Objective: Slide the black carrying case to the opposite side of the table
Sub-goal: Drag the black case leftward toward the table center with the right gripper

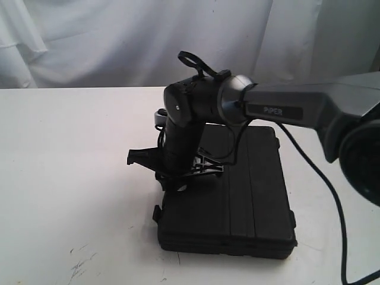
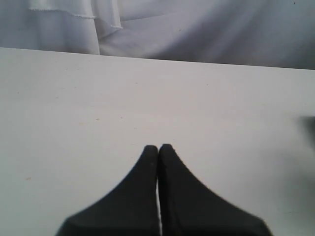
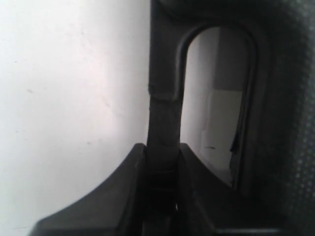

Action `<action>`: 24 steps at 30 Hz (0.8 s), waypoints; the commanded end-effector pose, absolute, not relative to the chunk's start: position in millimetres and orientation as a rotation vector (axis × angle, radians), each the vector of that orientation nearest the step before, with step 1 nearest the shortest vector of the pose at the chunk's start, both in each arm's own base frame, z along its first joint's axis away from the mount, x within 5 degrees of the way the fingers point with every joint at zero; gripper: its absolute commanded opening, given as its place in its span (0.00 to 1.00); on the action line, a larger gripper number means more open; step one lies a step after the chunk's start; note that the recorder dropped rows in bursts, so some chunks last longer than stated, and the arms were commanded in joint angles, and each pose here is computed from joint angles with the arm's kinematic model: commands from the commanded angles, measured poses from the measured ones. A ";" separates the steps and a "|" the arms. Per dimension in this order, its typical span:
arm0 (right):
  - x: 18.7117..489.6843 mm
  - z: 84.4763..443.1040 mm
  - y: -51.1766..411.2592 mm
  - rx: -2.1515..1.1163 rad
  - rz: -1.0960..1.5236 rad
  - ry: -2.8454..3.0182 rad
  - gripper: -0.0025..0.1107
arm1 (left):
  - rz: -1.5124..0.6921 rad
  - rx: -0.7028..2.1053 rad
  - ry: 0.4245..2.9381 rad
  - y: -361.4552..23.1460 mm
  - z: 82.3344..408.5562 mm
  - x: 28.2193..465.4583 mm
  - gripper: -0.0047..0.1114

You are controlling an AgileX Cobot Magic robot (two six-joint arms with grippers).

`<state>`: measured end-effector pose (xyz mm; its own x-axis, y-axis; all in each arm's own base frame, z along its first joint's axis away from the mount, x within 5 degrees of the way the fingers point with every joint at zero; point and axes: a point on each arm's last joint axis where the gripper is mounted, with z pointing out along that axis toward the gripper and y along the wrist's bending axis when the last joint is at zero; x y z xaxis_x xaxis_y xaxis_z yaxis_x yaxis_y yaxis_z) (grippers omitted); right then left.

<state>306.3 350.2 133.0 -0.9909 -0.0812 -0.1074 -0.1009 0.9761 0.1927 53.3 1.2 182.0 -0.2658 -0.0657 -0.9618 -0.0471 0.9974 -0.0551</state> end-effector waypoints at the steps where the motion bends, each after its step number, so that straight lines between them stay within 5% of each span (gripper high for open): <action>1: 302.4 141.0 377.4 -0.148 0.409 3.003 0.02 | -0.020 -0.086 1.825 1.3 182.2 53.5 0.04; 24: 297.7 137.4 428.3 -0.207 0.483 2.994 0.02 | -0.020 -0.086 1.825 1.3 182.2 53.5 0.04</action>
